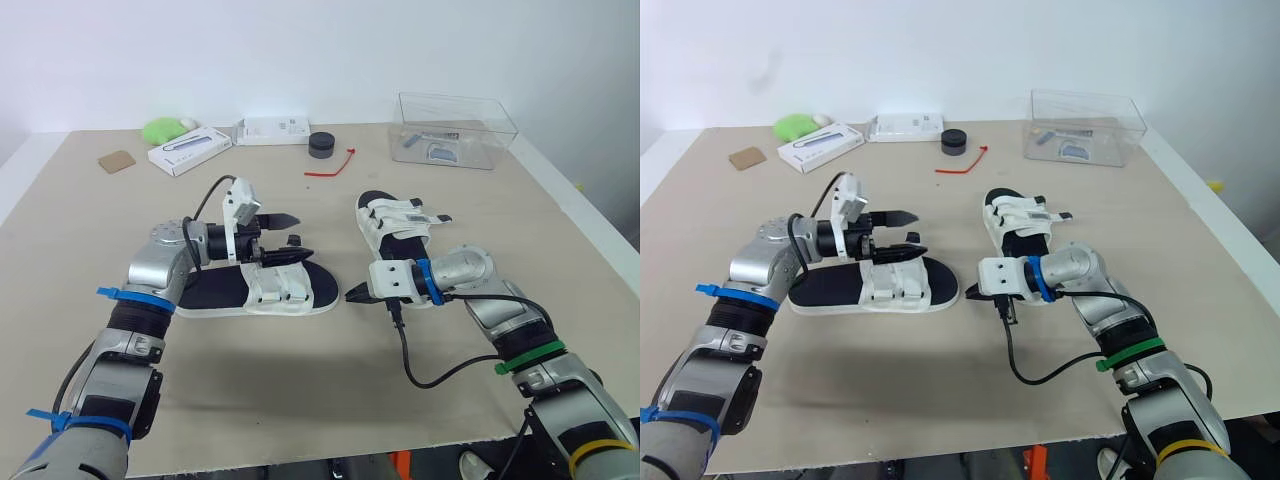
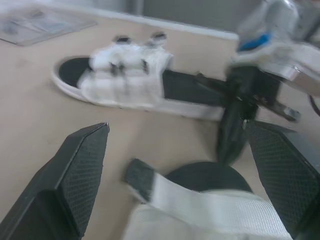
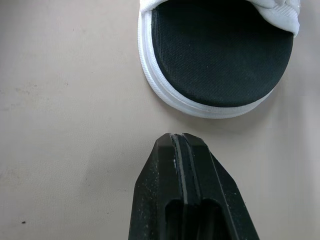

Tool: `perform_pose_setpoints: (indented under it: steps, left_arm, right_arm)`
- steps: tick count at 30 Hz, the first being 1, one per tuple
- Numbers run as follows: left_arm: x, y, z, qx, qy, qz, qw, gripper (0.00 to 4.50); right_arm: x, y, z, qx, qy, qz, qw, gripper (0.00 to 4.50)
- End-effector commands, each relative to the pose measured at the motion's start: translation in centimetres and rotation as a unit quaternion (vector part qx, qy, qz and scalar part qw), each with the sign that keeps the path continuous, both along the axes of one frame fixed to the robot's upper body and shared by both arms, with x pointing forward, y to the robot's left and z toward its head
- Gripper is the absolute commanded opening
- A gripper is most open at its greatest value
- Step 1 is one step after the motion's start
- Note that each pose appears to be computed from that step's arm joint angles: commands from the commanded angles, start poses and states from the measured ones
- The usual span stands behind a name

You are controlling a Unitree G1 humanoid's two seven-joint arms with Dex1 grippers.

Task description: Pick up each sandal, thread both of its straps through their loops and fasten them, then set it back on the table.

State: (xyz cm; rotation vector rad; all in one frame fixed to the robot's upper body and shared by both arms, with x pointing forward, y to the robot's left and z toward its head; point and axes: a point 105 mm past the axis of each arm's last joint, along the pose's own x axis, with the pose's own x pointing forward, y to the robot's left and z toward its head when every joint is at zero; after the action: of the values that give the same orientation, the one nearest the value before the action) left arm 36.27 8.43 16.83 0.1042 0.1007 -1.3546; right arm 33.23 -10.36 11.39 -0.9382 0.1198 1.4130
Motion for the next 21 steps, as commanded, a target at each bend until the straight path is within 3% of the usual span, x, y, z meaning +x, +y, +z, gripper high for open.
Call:
perform_pose_setpoints:
  steps: [1, 7, 13, 21]
  left_arm:
    - [0.7, 0.9, -0.1, 0.023, 0.004, 0.003, 1.0, 4.44]
    - [1.5, 1.3, -0.5, 0.042, 0.013, 0.007, 0.999, 4.44]
    - [1.5, 1.2, -0.2, 0.039, 0.005, 0.006, 0.999, 4.44]
    - [2.4, 1.9, 2.1, -0.004, -0.022, 0.044, 0.999, 4.44]
  right_arm:
    - [-0.6, 0.8, 2.9, 0.083, 0.019, 0.004, 0.996, 0.0]
    - [-1.3, 3.7, 6.1, 0.184, 0.058, 0.018, 0.981, 0.0]
    - [0.6, 3.8, 3.0, 0.114, 0.028, -0.024, 0.993, 0.0]
    - [0.6, 3.2, 1.6, 0.082, 0.041, -0.022, 0.996, 0.0]
